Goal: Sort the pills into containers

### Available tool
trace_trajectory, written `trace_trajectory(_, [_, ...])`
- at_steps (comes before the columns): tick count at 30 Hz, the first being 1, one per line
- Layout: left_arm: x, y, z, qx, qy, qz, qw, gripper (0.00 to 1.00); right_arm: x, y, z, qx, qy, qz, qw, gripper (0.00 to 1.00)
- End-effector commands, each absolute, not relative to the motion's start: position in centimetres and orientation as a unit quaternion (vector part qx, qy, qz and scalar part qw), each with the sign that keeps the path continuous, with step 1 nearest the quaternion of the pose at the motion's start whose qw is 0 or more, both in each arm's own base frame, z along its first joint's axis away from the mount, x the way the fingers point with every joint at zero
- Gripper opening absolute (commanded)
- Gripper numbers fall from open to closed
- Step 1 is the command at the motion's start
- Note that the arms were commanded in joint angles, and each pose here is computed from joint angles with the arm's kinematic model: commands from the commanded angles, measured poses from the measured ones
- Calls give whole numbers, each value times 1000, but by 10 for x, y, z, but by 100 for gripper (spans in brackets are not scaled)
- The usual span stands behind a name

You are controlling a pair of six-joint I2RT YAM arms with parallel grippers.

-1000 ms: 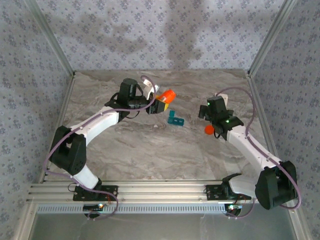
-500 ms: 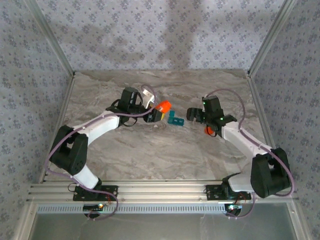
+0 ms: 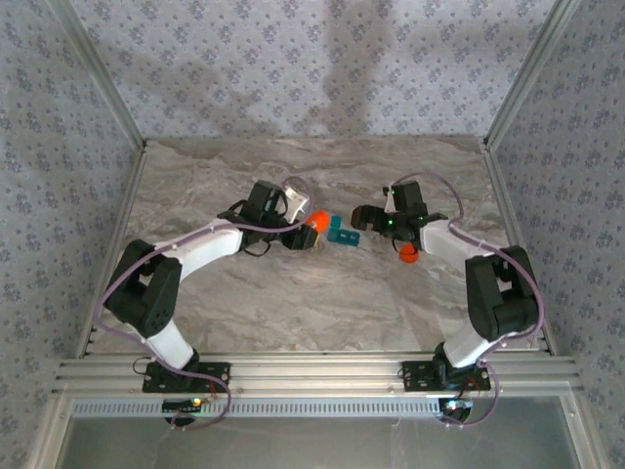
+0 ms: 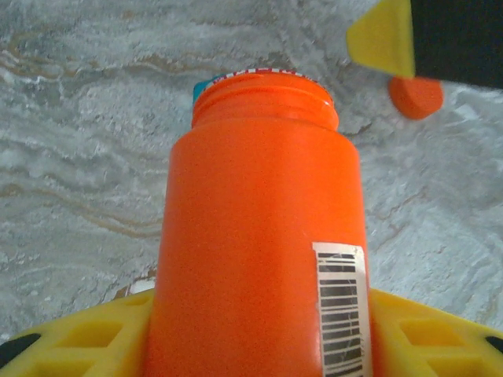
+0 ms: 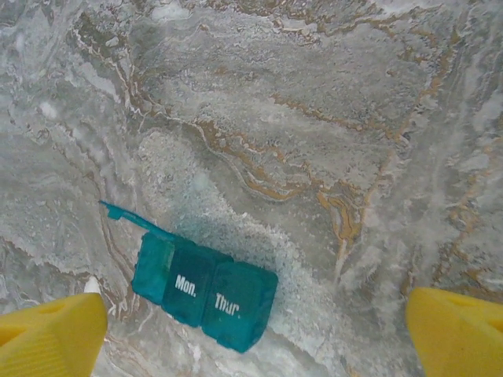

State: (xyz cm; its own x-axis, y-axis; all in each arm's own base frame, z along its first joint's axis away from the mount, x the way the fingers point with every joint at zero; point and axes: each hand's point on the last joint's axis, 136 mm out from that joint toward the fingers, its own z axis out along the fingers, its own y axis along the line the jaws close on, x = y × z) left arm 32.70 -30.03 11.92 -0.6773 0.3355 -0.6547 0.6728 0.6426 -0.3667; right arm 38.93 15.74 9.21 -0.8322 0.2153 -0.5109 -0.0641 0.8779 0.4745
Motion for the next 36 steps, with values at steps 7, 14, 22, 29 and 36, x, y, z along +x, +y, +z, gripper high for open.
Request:
trace_trajectory(7, [335,-310,105,304,877,-258,267,0,403,172,92,57,912,316,255,90])
trace_trajectory(14, [337,-319,93,309,883,-244,257,0,404,175,84,56,914,324,238,80])
trace_trajectory(22, [337,-321,90,311,886,-235,252,0,407,183,79,49,915,330,227,72])
trace_trajectory(29, [338,-322,93,316,884,-234,253,0,393,174,66,13,954,220,205,71])
trace_trajectory(36, [339,-322,91,320,885,-229,249,0,388,169,55,-6,968,164,190,71])
